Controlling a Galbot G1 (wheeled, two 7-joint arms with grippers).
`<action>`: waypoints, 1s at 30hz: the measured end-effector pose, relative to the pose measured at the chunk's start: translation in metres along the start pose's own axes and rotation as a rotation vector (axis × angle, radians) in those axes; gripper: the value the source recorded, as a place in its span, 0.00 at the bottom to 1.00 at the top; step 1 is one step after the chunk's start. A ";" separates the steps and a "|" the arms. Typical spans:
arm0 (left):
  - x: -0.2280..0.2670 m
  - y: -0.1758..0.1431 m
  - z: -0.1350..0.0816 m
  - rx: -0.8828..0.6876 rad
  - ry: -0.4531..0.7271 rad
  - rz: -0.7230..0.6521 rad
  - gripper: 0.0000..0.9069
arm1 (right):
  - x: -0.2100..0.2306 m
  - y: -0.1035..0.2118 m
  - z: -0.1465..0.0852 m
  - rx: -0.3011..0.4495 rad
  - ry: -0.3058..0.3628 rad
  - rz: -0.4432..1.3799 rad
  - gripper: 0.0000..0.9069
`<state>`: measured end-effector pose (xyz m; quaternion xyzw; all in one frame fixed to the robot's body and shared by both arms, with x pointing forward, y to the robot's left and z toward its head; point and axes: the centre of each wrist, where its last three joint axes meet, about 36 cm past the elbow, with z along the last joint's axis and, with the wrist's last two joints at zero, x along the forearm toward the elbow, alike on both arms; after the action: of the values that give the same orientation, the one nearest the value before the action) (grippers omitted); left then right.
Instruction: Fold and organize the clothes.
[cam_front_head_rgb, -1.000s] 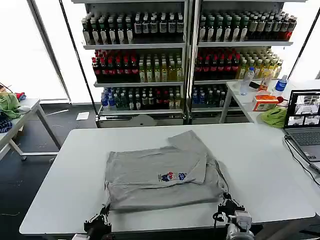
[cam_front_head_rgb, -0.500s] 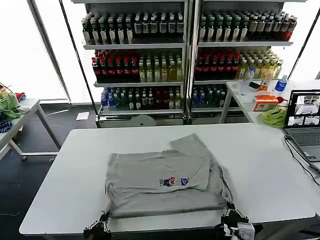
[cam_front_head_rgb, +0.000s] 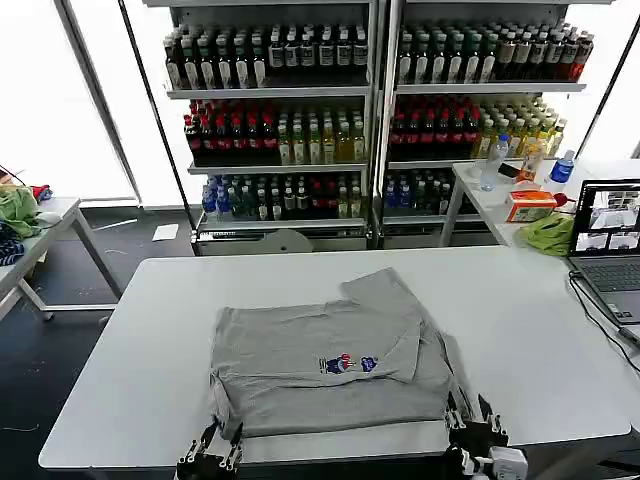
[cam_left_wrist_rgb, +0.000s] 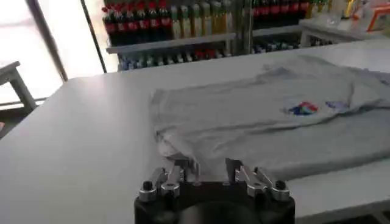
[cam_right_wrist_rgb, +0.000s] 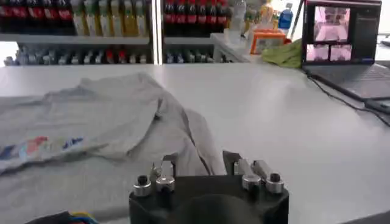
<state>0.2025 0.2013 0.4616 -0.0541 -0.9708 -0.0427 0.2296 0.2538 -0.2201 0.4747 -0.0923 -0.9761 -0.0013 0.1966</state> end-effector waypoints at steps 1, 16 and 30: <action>0.003 0.001 -0.006 0.001 -0.016 0.002 1.00 | -0.001 -0.002 -0.004 -0.005 -0.009 0.004 1.00; 0.000 0.042 -0.053 -0.032 -0.146 -0.054 1.00 | -0.035 -0.023 -0.038 -0.075 -0.117 0.011 1.00; -0.076 0.093 -0.065 -0.143 -0.202 0.033 1.00 | -0.146 -0.020 -0.084 -0.034 -0.180 -0.087 1.00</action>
<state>0.3103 0.2797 0.4904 -0.0904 -0.9825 -0.1023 0.1269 0.4146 -0.2692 0.4972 -0.0529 -0.9928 -0.0179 0.1060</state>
